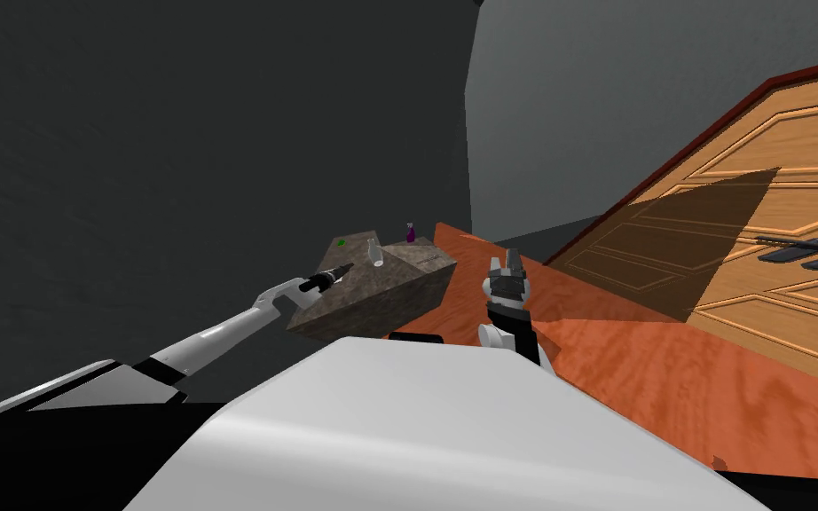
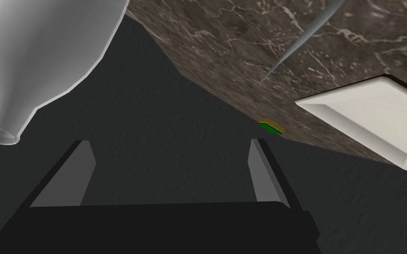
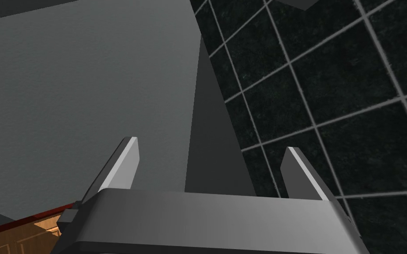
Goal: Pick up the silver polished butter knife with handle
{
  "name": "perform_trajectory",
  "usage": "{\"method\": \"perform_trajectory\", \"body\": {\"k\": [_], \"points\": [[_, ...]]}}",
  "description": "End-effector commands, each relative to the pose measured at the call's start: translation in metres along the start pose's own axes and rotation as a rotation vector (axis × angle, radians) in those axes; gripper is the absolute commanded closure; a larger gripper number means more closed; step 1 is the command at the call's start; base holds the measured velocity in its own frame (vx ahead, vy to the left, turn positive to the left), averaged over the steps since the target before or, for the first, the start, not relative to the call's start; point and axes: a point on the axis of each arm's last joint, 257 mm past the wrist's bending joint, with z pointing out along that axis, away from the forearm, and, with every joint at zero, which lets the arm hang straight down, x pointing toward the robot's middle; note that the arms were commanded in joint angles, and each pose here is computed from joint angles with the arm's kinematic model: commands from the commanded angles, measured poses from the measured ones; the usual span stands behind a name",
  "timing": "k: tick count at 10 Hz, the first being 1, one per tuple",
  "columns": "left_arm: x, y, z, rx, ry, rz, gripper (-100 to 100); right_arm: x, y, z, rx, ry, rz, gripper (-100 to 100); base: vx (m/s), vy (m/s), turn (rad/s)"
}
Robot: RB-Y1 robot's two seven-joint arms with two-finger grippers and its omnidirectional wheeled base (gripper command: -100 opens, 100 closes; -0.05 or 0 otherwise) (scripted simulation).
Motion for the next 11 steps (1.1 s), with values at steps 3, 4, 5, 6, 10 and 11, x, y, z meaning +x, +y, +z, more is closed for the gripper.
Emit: {"method": "perform_trajectory", "body": {"k": [3,4,5,6,10,11], "points": [[-0.002,0.060,-0.002,-0.171,0.032,0.057,-100,0.000,0.000,0.000,0.000,0.000,0.000,0,0.029,0.004,-0.203],[-0.006,0.082,-0.006,-0.232,0.039,0.075,-100,0.000,0.000,0.000,0.000,0.000,0.000,0,0.032,0.005,-0.310],[-0.003,0.084,-0.007,-0.235,0.044,0.077,-100,0.000,0.000,0.000,0.000,0.000,0.000,0,0.025,0.011,-0.099],[-0.003,0.107,-0.012,-0.297,0.057,0.095,-100,0.000,0.000,0.000,0.000,0.000,0.000,0,0.023,0.007,-0.121],[-0.002,0.168,-0.033,-0.461,0.093,0.141,-100,0.000,0.000,0.000,0.000,0.000,0.000,0,0.027,0.016,-0.185],[0.000,0.185,-0.041,-0.507,0.105,0.153,-100,0.000,0.000,0.000,0.000,0.000,0.000,0,0.024,0.014,-0.238]]}}
